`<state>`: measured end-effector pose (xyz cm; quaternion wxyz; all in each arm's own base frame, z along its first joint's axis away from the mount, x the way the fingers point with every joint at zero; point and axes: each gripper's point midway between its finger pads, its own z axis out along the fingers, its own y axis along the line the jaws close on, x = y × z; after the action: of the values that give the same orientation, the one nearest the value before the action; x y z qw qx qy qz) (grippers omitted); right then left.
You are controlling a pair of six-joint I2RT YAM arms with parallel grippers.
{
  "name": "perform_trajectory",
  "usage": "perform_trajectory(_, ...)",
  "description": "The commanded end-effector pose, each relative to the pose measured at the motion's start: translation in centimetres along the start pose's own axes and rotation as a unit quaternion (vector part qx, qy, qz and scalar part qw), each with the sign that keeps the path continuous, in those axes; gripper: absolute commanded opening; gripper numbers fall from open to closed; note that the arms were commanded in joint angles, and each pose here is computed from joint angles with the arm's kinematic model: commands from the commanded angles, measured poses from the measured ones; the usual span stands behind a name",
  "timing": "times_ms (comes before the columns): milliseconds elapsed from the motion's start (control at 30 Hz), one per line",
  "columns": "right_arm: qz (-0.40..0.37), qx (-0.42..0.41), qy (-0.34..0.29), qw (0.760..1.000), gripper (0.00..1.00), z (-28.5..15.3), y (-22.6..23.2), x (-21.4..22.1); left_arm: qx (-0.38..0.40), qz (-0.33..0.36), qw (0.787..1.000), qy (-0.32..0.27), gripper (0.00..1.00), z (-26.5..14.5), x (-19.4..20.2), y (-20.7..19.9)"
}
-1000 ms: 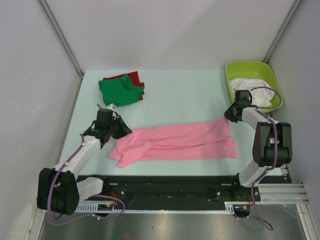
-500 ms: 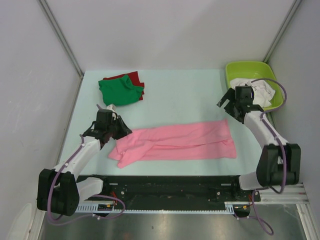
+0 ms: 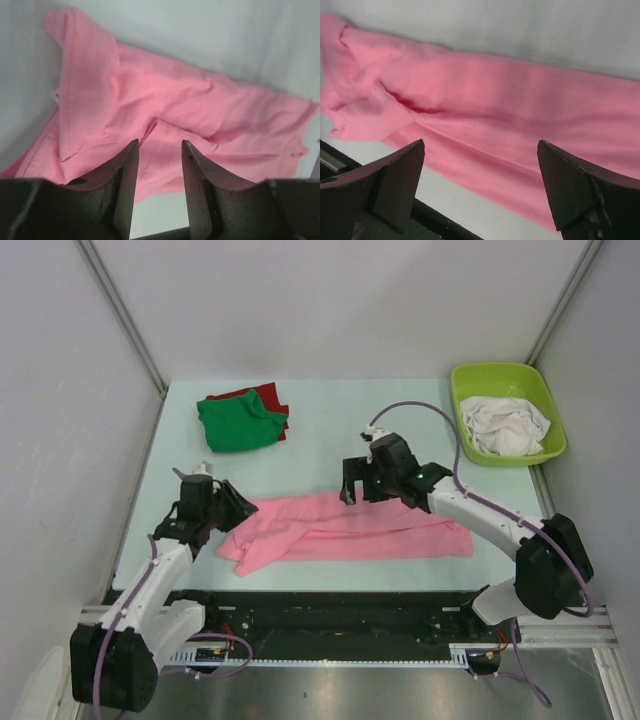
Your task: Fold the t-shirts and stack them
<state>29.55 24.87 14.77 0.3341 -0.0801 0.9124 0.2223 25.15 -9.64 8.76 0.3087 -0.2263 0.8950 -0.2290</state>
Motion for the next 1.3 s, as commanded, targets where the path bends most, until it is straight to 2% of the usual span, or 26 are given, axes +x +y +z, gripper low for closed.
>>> perform_trajectory(0,-0.075,-0.036,0.01,0.996,1.0,1.7,3.4,-0.4,-0.014,-0.068,0.993,-0.096,0.47,-2.2,-4.3,0.6)
perform_trajectory(133,-0.095,-0.014,0.034,0.995,1.0,4.4,3.9,0.0,-0.053,-0.111,0.987,-0.101,0.48,-2.3,-5.7,3.0)
perform_trajectory(300,-0.104,-0.028,0.027,0.994,1.0,5.6,6.1,-1.2,-0.09,-0.155,0.979,-0.096,0.47,-0.6,-5.8,5.4)
perform_trajectory(367,-0.107,-0.033,0.028,0.993,1.0,6.0,6.8,-1.2,-0.085,-0.161,0.978,-0.098,0.46,0.2,-6.2,5.7)
perform_trajectory(567,-0.115,-0.023,0.044,0.992,1.0,6.7,6.3,-0.2,-0.089,-0.179,0.978,-0.06,0.41,3.4,-5.5,6.5)
perform_trajectory(933,-0.127,-0.001,0.06,0.99,1.0,7.5,5.1,0.8,-0.109,-0.149,0.977,-0.105,0.41,4.0,-8.9,7.0)
perform_trajectory(1133,-0.121,0.003,0.072,0.99,1.0,8.2,4.7,1.7,-0.09,-0.141,0.977,-0.131,0.36,4.1,-9.7,6.7)
perform_trajectory(1267,-0.12,0.005,0.078,0.99,1.0,8.4,4.5,2.2,-0.081,-0.144,0.979,-0.12,0.34,4.6,-9.2,6.5)
